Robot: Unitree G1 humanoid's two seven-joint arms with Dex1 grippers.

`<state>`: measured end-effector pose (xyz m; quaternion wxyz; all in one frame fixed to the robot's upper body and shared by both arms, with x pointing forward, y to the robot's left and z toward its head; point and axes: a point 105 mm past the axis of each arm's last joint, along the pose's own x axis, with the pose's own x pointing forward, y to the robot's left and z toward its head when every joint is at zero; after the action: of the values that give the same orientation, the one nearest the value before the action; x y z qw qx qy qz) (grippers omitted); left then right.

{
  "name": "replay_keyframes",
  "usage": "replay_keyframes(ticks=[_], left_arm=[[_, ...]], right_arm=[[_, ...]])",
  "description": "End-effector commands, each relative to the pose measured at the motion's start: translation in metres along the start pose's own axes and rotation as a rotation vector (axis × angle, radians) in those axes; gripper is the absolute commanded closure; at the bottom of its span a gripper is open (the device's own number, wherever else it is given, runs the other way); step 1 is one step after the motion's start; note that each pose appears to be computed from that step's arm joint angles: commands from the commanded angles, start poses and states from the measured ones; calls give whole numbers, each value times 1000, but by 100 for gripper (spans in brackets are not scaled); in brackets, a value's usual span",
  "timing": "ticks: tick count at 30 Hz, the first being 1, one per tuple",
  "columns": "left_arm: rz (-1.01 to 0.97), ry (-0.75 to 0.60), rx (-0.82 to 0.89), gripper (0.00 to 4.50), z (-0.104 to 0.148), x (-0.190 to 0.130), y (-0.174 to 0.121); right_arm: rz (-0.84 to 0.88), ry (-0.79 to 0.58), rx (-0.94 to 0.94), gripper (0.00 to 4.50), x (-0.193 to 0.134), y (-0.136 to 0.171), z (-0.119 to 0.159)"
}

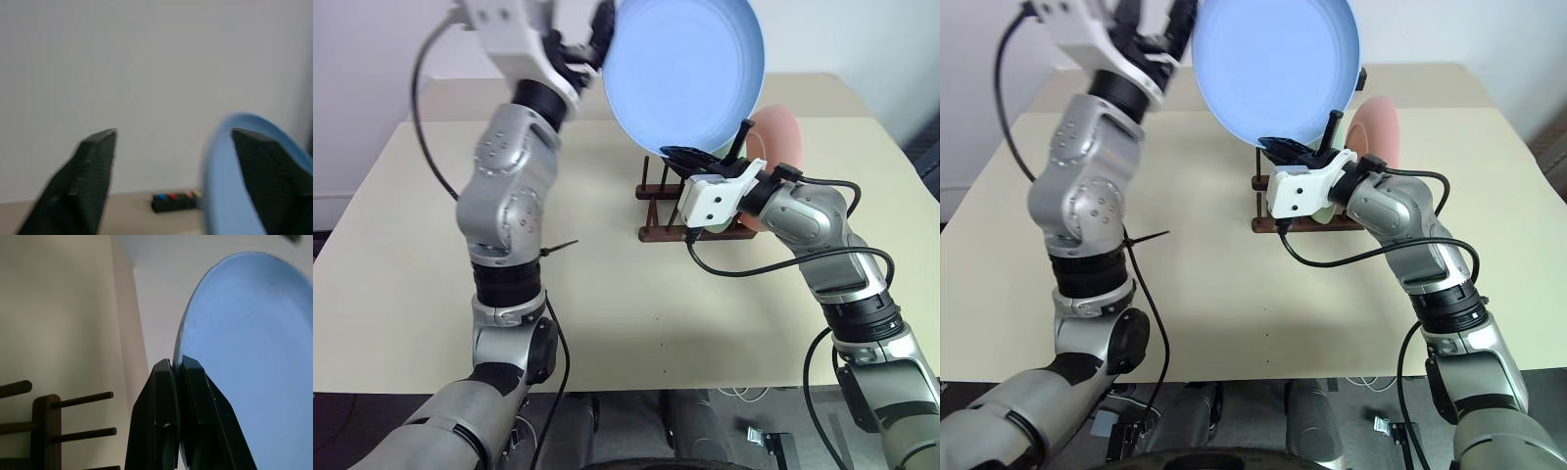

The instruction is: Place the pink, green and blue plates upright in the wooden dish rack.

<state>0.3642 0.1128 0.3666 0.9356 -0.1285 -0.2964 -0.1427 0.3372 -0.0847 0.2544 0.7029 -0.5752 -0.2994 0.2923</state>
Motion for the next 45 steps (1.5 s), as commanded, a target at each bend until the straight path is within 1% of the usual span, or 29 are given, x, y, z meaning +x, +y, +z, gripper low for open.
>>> replay_keyframes(ticks=[1, 3, 4, 5, 8, 10, 12, 14, 17, 19, 21, 23, 24, 27, 29, 33, 35, 39, 45], left_arm=[[152, -133, -72, 7, 33, 1, 39], [226, -170, -54, 7, 42, -2, 62], [244, -181, -39, 7, 44, -3, 67], [278, -184, 1, 7, 46, -5, 79], [332, -159, 94, 7, 43, -11, 101], [341, -64, 209, 7, 22, -17, 117], [319, 48, 277, 7, -6, -26, 128], [285, 152, 300, 7, -37, -39, 133], [256, 256, 291, 7, -71, -58, 138], [184, 326, 267, 7, -95, -72, 130], [51, 398, 220, 7, -118, -87, 110], [-116, 429, 196, 7, -129, -100, 84], [-196, 436, 201, 7, -131, -105, 72], [-327, 468, 188, 7, -137, -120, 54], [-405, 513, 178, 7, -144, -133, 47], [-506, 571, 179, 7, -152, -151, 40], [-535, 585, 178, 7, -153, -156, 38], [-568, 609, 171, 7, -154, -164, 36], [-573, 609, 177, 7, -154, -165, 33]], right_arm=[[-58, -35, -53, 450, -3, -17, 8], [-62, -45, -62, 450, -3, -17, 9], [-63, -49, -65, 450, -3, -18, 10], [-72, -59, -71, 450, -4, -20, 11], [-98, -91, -88, 450, -4, -26, 17], [-138, -135, -93, 450, -4, -36, 25], [-192, -204, -52, 450, -5, -48, 37], [-251, -291, 49, 450, -7, -61, 51], [-284, -388, 190, 450, -11, -71, 64], [-286, -462, 345, 450, -16, -75, 73], [-237, -531, 539, 450, -19, -73, 81], [-181, -570, 706, 450, -21, -67, 85], [-152, -586, 764, 450, -22, -64, 87], [-100, -610, 914, 450, -24, -57, 91], [-48, -629, 1045, 450, -24, -48, 95], [-2, -654, 1231, 450, -27, -39, 96], [-8, -658, 1300, 450, -28, -38, 94], [-63, -641, 1456, 450, -26, -36, 80], [-101, -573, 1558, 450, -19, -25, 64]])
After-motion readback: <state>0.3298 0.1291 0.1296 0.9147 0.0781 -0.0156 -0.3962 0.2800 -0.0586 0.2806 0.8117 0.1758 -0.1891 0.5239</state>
